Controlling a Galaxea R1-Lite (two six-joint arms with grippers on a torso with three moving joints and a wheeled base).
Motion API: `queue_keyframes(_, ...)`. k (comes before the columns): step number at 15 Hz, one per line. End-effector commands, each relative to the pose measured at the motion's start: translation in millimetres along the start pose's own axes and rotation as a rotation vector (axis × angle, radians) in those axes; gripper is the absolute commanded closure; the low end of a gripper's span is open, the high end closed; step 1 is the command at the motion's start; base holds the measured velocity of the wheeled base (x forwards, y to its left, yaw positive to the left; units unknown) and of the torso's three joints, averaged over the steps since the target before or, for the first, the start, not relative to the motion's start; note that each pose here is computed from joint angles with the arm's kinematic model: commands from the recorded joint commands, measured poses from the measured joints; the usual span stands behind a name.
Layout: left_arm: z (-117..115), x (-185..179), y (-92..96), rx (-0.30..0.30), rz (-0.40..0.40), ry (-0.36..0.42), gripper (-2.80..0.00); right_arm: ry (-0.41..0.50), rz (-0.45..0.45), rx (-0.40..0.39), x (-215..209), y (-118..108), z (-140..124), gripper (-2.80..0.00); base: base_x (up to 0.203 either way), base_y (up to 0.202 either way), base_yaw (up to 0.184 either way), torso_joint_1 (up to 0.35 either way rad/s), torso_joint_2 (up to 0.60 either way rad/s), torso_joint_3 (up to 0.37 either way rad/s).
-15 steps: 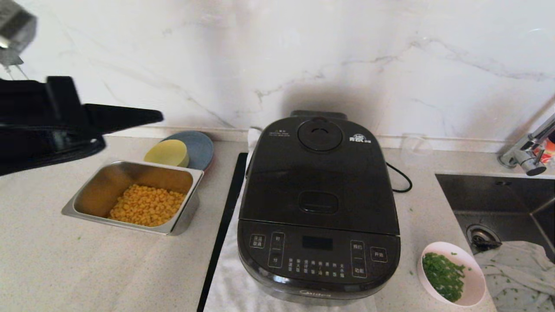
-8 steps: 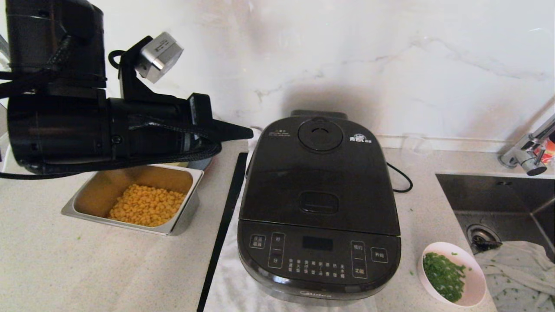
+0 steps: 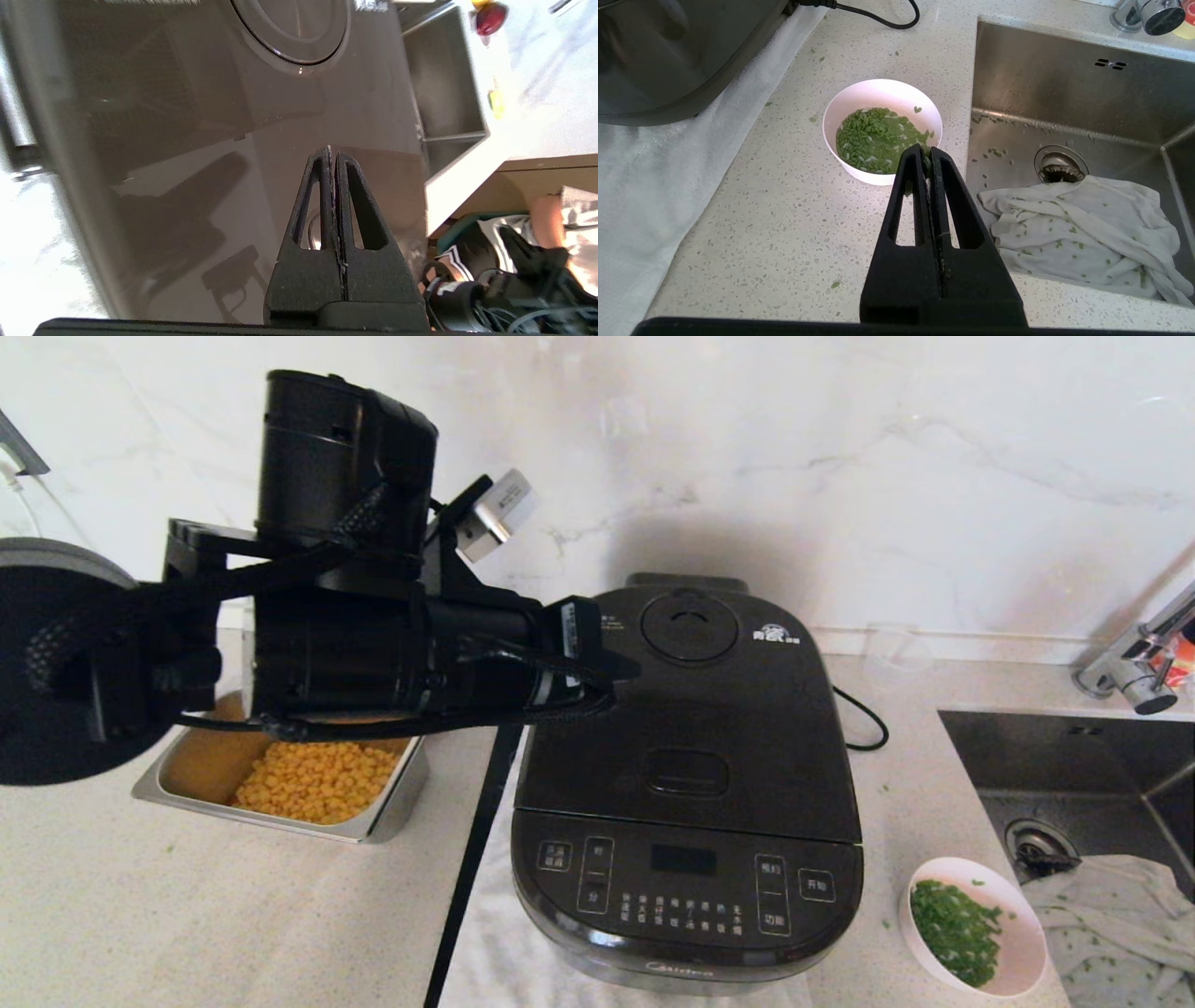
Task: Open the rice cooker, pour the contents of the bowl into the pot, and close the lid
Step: Open the rice cooker
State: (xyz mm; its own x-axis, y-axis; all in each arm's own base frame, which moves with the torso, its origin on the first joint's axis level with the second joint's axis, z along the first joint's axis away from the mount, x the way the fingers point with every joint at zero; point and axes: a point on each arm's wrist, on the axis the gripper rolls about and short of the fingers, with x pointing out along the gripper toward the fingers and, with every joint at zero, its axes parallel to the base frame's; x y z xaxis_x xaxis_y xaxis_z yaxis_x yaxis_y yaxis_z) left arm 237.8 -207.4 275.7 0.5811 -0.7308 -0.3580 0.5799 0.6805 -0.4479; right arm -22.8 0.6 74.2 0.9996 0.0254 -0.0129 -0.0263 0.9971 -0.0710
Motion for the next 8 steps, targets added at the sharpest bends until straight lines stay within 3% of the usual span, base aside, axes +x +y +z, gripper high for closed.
queue_keyframes(1, -9.6, 20.5, 2.8, -0.007, 0.013, 0.033, 0.00, -0.001, 0.001, -0.001, -0.1, 0.0, -0.1, 0.00, 0.000, 0.000, 0.000, 0.000, 0.00, 0.000)
queue_keyframes(8, -10.6, 26.8, -4.0, -0.010, 0.011, 0.034, 0.00, 0.000, 0.001, -0.001, -0.1, 0.0, -0.1, 0.00, 0.000, 0.000, 0.000, 0.000, 0.00, 0.000)
